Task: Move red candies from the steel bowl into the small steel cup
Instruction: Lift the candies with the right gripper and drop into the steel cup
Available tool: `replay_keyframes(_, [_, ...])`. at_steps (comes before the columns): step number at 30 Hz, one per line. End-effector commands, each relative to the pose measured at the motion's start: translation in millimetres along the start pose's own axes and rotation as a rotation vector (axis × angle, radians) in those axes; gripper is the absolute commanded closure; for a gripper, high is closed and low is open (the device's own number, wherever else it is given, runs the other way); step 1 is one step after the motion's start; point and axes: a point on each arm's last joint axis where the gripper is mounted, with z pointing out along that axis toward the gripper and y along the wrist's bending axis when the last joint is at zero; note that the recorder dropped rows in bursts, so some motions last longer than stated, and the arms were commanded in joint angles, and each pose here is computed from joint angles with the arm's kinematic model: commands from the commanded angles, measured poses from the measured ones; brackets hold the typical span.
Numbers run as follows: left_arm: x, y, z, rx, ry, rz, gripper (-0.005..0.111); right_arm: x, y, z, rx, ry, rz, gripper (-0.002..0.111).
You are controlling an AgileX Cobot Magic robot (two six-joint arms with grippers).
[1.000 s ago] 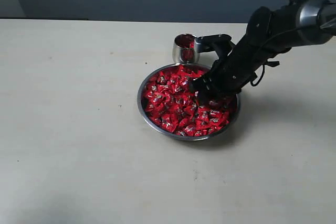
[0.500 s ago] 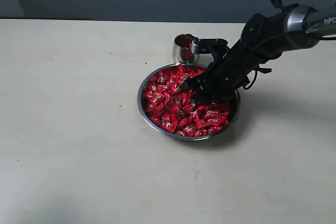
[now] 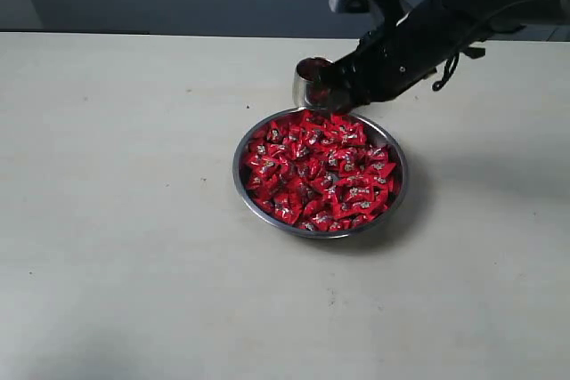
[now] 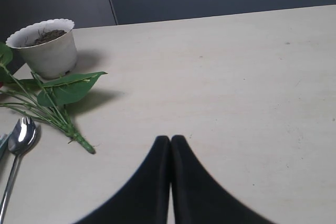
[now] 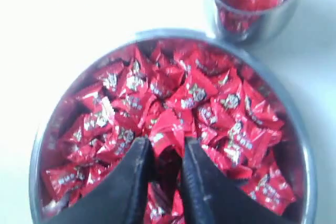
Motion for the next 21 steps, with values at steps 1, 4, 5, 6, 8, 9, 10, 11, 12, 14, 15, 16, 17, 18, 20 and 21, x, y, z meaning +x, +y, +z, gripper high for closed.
replay_keyframes(1, [1.2,-0.4,0.4,0.003,-0.004,-0.008,0.106,-29.8,-1.8,-10.1,0.039,-0.086,-0.068,0.108])
replay_keyframes(4, [1.2,-0.4,0.4,0.003,-0.004,-0.008,0.106,-50.1,-6.1,-4.2,0.062,-0.120,-0.073,0.108])
replay_keyframes(5, [1.2,-0.4,0.4,0.003,-0.004,-0.008,0.106,-56.9,-8.4,-0.6,0.072,-0.127,-0.070,0.108])
replay_keyframes(6, [1.2,-0.4,0.4,0.003,-0.004,-0.008,0.106,-63.1,-11.0,4.2,0.082,-0.134,-0.071,0.108])
replay_keyframes(8, [1.2,-0.4,0.4,0.003,-0.004,-0.008,0.106,-73.2,-16.6,16.0,0.099,-0.140,-0.075,0.108])
replay_keyframes(9, [1.2,-0.4,0.4,0.003,-0.004,-0.008,0.106,-76.4,-20.0,21.2,0.109,-0.141,-0.074,0.108])
replay_keyframes(10, [1.2,-0.4,0.4,0.003,-0.004,-0.008,0.106,-79.8,-22.8,28.4,0.112,-0.141,-0.077,0.108])
replay_keyframes(11, [1.2,-0.4,0.4,0.003,-0.004,-0.008,0.106,-82.5,-25.4,36.2,0.112,-0.141,-0.077,0.108])
replay_keyframes(12, [1.2,-0.4,0.4,0.003,-0.004,-0.008,0.106,-84.4,-27.7,42.8,0.113,-0.142,-0.077,0.108])
replay_keyframes(14, [1.2,-0.4,0.4,0.003,-0.004,-0.008,0.106,-87.2,-33.3,59.1,0.115,-0.141,-0.075,0.108])
replay_keyframes(15, [1.2,-0.4,0.4,0.003,-0.004,-0.008,0.106,-86.9,-35.9,67.2,0.114,-0.134,-0.073,0.108])
replay_keyframes(16, [1.2,-0.4,0.4,0.003,-0.004,-0.008,0.106,-87.0,-38.1,73.9,0.114,-0.128,-0.072,0.107])
replay_keyframes(17, [1.2,-0.4,0.4,0.003,-0.004,-0.008,0.106,-86.8,-39.7,79.3,0.113,-0.122,-0.071,0.105])
replay_keyframes(18, [1.2,-0.4,0.4,0.003,-0.004,-0.008,0.106,-86.9,-40.7,82.5,0.111,-0.119,-0.071,0.102])
replay_keyframes(20, [1.2,-0.4,0.4,0.003,-0.004,-0.008,0.106,-85.1,-42.7,89.5,0.108,-0.101,-0.070,0.089])
replay_keyframes(21, [1.2,-0.4,0.4,0.003,-0.004,-0.008,0.106,-85.1,-42.7,89.6,0.108,-0.095,-0.072,0.080])
